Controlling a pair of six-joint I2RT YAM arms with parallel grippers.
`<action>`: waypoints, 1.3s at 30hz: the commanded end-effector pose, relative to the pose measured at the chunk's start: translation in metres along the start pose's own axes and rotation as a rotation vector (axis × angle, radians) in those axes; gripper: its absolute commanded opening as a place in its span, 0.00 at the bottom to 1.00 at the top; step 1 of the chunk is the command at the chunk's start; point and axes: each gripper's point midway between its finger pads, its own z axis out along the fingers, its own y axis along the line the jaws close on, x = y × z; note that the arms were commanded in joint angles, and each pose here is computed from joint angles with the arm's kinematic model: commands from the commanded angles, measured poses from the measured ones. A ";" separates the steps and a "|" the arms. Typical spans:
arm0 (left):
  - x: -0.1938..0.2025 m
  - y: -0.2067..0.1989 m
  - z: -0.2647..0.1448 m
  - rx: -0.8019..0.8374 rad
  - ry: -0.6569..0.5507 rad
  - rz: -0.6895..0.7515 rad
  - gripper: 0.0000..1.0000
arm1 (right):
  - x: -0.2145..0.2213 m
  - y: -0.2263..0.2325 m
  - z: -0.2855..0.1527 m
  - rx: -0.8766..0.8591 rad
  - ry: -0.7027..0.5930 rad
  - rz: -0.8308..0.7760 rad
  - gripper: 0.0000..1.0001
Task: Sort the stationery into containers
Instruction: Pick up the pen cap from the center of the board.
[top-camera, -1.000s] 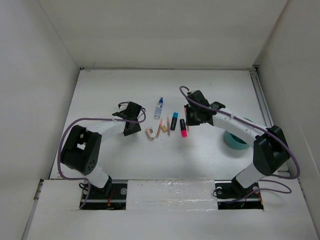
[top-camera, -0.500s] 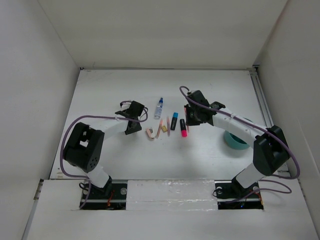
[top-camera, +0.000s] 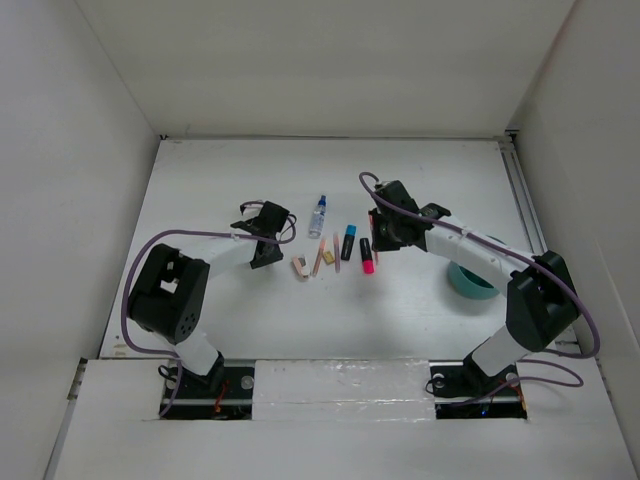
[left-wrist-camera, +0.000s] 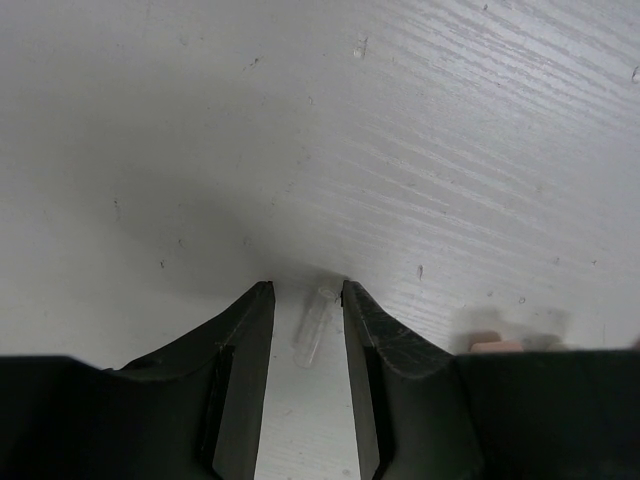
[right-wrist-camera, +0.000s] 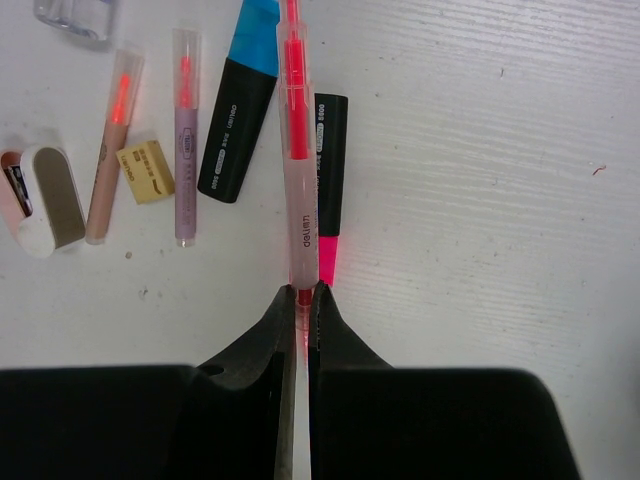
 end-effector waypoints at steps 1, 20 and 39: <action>0.027 0.008 0.006 -0.025 0.102 0.023 0.30 | -0.012 0.005 -0.007 -0.016 -0.061 -0.008 0.00; 0.040 0.010 0.006 -0.014 0.123 0.024 0.21 | -0.012 0.005 -0.007 -0.016 -0.061 -0.008 0.00; 0.053 0.014 0.002 -0.044 0.136 0.028 0.23 | -0.013 0.004 -0.007 -0.008 -0.065 -0.008 0.00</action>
